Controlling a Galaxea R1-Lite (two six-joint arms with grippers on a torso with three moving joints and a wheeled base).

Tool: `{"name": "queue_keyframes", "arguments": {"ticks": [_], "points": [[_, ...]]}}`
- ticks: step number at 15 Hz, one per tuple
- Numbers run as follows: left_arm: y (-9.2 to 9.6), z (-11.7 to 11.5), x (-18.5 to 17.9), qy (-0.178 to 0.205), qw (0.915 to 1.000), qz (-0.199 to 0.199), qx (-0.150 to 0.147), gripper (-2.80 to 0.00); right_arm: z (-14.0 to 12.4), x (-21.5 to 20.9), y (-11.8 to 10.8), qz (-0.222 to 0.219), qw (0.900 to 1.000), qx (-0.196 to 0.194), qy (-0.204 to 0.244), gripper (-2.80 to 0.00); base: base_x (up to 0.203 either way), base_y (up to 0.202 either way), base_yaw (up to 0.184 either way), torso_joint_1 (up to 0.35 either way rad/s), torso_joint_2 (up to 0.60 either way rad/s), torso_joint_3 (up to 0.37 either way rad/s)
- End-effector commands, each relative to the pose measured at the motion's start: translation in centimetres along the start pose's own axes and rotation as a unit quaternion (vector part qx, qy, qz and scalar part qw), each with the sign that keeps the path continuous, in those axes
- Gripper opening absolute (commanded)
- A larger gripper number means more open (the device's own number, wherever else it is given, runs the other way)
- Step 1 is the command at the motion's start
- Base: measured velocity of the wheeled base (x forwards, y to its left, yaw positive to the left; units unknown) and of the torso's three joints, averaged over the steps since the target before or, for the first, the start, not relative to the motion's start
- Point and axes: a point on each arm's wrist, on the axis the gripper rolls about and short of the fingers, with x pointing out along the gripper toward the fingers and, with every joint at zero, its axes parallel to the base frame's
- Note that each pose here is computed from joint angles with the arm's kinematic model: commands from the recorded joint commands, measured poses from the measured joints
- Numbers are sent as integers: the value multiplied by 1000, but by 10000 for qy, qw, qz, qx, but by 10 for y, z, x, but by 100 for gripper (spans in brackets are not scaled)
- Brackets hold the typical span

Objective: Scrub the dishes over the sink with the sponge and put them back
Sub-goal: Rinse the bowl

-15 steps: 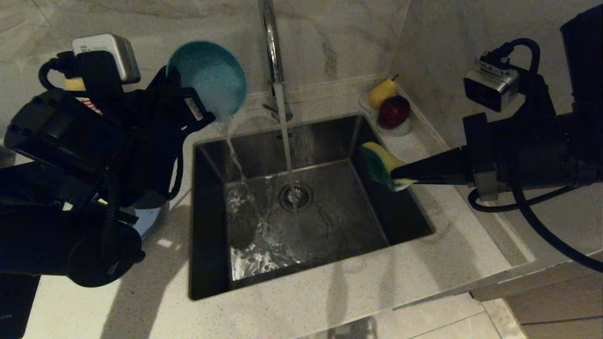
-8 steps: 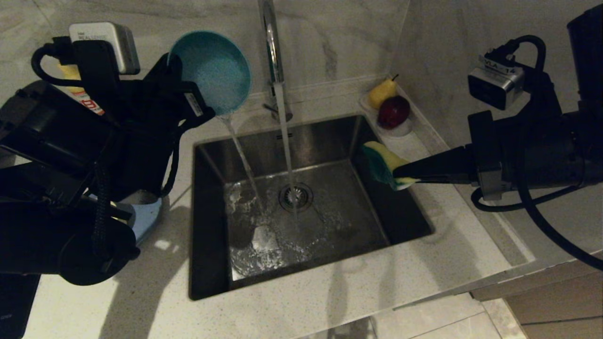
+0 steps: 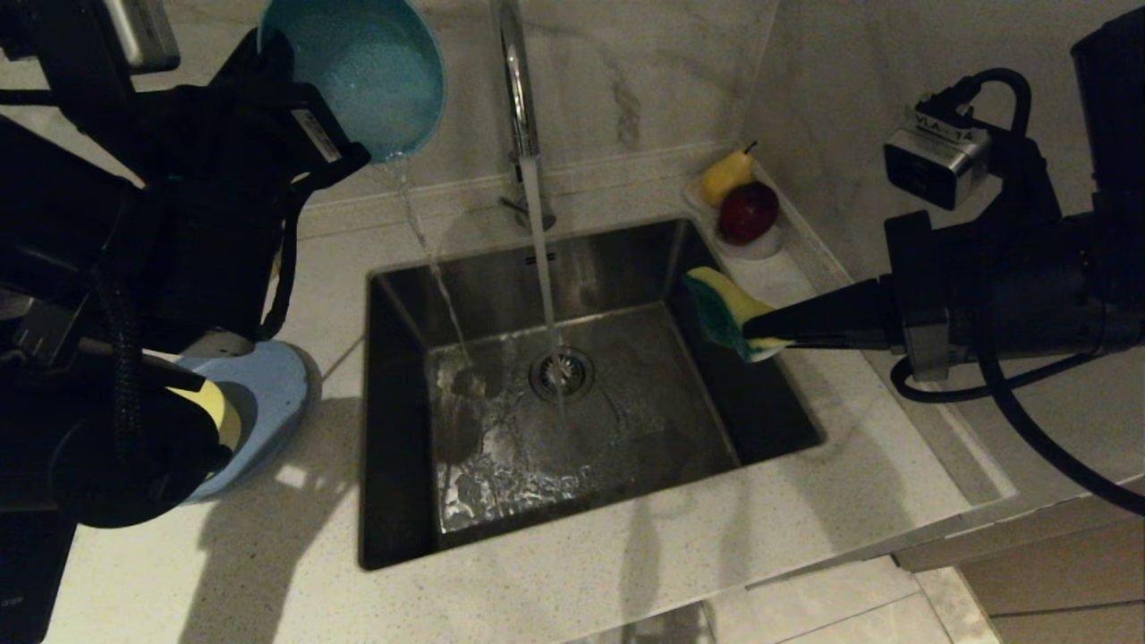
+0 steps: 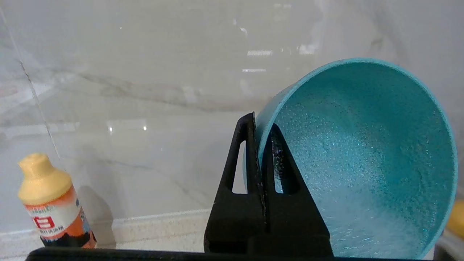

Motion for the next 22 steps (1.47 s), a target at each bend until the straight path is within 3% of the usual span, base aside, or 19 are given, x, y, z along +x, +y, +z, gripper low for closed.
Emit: {"name": "queue_keyframes", "arguments": {"ticks": [1,15,22], "points": [[2,5,0,-84,9999,49,-31,-280,0,0,0,12,10000,15,12,-280,0,0,0,0,0,0],[1,5,-1,-105,9999,-57,0,-280,0,0,0,12,10000,15,12,-280,0,0,0,0,0,0],[1,-6,-6,125,9999,-34,56,-280,0,-3,2,30,10000,-2,-17,-280,0,0,0,0,0,0]]}}
